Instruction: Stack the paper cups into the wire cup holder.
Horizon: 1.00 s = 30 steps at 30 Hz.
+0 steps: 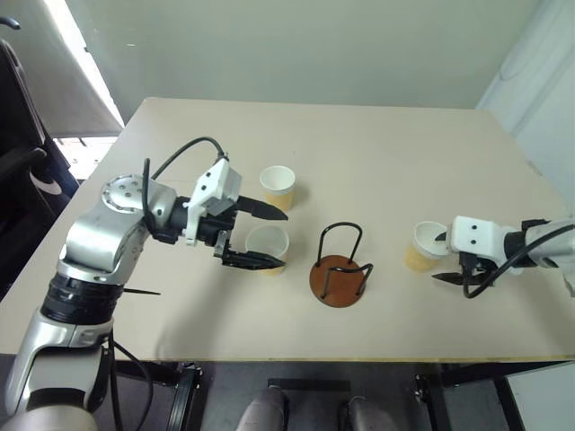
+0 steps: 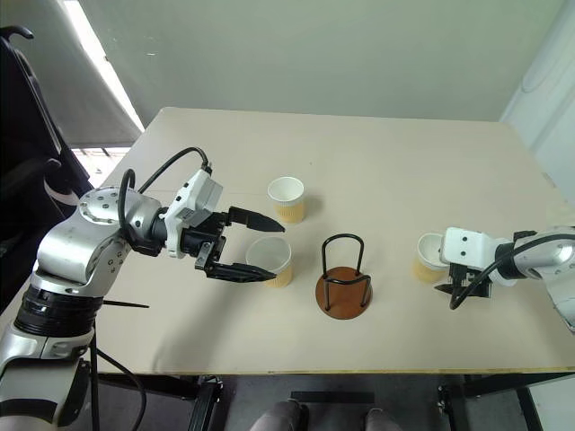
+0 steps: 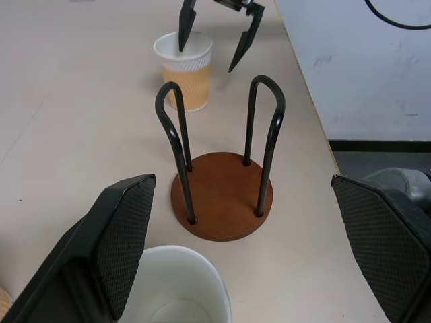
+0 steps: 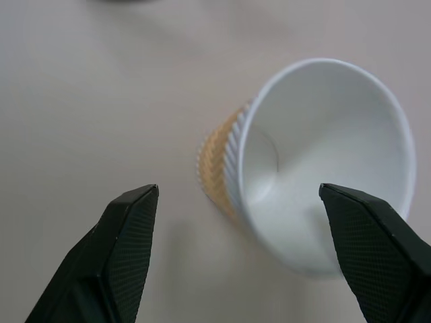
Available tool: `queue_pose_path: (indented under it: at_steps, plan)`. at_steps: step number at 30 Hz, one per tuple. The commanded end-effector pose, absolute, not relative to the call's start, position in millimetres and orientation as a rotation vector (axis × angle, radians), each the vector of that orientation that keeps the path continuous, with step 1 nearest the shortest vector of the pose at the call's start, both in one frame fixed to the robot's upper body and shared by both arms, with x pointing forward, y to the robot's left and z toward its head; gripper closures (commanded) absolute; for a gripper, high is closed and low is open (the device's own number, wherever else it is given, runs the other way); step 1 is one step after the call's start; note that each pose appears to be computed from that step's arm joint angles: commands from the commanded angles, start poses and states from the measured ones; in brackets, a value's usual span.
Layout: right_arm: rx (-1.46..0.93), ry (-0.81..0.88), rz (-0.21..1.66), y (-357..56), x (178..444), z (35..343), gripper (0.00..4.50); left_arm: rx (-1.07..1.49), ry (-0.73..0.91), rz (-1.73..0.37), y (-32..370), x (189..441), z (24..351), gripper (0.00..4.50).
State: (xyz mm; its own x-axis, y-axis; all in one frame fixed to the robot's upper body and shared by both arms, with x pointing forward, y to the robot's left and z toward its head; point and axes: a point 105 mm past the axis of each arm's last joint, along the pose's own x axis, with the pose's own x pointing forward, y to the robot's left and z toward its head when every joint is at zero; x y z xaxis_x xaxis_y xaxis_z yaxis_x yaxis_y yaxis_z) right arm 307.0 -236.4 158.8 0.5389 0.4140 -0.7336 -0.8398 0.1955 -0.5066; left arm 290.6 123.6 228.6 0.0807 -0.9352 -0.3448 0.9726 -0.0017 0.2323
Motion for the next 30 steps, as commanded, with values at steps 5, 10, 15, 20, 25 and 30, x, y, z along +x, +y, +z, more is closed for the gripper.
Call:
queue_pose_path:
  at_steps: [5,10,15,20,25,30]
  plan:
    - [-1.061,0.47,0.956,-233.5,306.8,169.0,3.05,0.495,0.065,-1.494,124.8,288.0,236.4,0.0]
    - [-1.024,0.433,0.981,-225.0,298.2,190.4,4.48,0.502,0.068,-1.487,128.1,288.6,237.7,0.0]
    - [-1.017,0.31,1.015,-200.5,284.3,234.3,4.48,0.505,0.064,-1.484,130.5,288.9,241.7,0.0]
    - [-1.041,0.146,1.102,-158.5,263.3,278.4,4.48,0.504,0.063,-1.479,131.6,291.1,242.2,0.0]
    - [-1.076,0.088,1.187,-130.3,247.1,289.0,4.48,0.503,0.06,-1.486,129.9,292.1,242.0,0.0]
    - [-1.092,0.088,1.266,-113.5,239.7,278.4,4.48,0.5,0.057,-1.49,127.9,292.6,241.3,0.0]
